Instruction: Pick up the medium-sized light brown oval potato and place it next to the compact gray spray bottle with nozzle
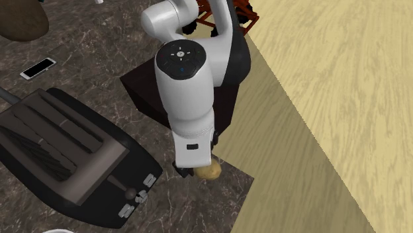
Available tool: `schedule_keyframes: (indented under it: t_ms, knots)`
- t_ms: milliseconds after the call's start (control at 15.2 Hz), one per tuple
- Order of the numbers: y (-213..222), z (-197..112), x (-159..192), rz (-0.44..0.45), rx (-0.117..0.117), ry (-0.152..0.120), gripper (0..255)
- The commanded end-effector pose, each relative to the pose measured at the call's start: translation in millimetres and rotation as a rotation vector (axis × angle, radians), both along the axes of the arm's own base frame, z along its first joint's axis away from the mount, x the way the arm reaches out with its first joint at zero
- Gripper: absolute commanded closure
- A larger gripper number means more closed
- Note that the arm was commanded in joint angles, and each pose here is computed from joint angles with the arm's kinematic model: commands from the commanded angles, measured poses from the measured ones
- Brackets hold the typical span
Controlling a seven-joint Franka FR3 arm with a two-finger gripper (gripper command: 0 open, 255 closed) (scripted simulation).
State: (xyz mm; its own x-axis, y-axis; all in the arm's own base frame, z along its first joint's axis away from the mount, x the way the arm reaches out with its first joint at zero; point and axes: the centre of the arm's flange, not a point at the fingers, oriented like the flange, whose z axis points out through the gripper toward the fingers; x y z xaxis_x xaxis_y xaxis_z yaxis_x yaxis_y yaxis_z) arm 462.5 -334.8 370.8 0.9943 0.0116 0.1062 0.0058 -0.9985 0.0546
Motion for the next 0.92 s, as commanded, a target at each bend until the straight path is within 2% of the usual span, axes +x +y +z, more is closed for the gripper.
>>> schedule_keyframes:
  t_ms: [0,858]
  knots:
    - [-0.7,11.1,0.0,0.0,0.0,0.0,255]
    - [-0.7,79.8,0.0,0.0,0.0,0.0,255]
